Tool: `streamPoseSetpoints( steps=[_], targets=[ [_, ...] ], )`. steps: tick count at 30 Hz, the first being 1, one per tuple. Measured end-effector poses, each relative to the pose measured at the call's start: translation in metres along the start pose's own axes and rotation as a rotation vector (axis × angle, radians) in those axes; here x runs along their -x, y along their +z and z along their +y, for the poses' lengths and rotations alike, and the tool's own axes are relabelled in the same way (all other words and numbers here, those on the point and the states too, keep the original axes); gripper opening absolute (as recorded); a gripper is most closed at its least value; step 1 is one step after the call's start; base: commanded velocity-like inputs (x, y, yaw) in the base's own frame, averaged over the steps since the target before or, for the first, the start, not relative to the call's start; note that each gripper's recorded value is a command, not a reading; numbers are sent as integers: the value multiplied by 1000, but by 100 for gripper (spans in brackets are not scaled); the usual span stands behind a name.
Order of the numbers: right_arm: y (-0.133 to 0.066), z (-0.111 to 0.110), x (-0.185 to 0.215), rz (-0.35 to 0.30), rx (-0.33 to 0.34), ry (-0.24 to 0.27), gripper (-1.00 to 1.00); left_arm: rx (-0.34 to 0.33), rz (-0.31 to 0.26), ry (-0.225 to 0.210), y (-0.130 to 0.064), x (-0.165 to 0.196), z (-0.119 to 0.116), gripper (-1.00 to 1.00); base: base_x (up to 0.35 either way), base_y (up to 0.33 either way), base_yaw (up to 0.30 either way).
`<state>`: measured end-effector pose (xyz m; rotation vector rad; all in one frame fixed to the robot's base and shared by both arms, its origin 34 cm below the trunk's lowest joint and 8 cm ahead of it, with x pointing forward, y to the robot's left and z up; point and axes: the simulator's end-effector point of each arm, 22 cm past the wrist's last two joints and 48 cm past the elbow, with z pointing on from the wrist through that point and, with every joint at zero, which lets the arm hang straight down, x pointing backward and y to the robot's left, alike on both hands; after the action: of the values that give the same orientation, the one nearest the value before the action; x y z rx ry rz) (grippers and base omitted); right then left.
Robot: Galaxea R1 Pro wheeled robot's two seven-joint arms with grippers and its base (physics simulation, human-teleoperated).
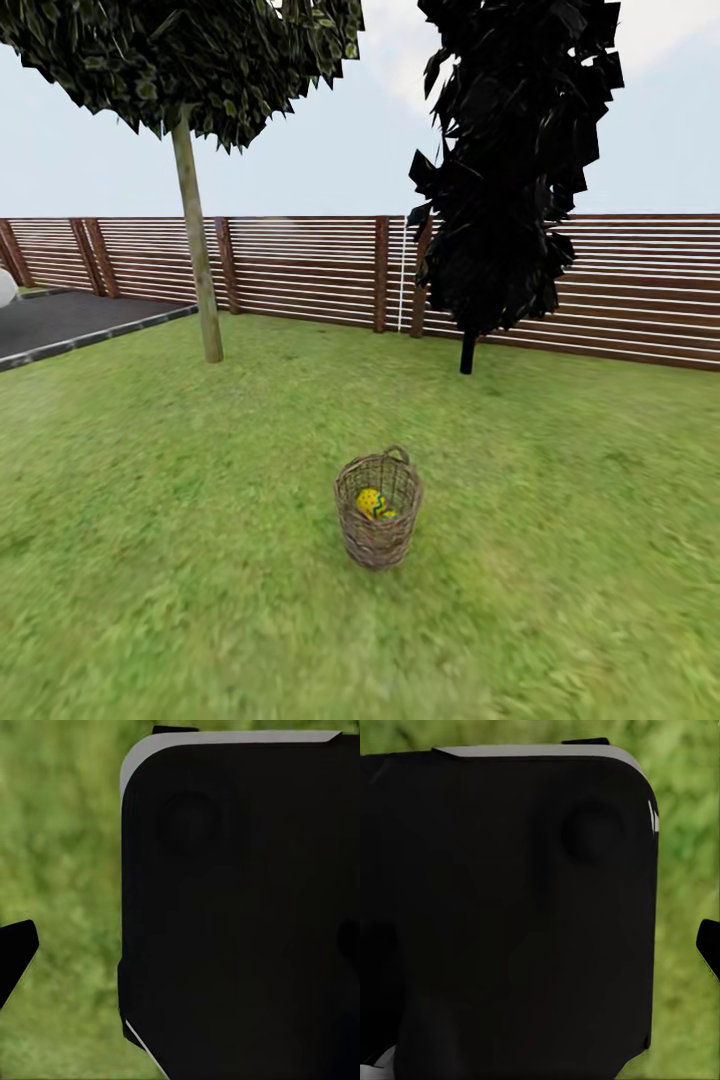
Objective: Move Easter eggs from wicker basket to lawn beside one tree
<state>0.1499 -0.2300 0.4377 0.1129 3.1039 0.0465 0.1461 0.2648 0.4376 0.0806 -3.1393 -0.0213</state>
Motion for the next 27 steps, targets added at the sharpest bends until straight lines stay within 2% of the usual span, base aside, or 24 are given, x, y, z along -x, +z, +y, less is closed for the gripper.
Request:
streamPoseSetpoints(
  steps=[27],
  targets=[
    [0,0,0,0,0,0,100,0,0,0,0,0,0,100,330,4,0]
  ],
)
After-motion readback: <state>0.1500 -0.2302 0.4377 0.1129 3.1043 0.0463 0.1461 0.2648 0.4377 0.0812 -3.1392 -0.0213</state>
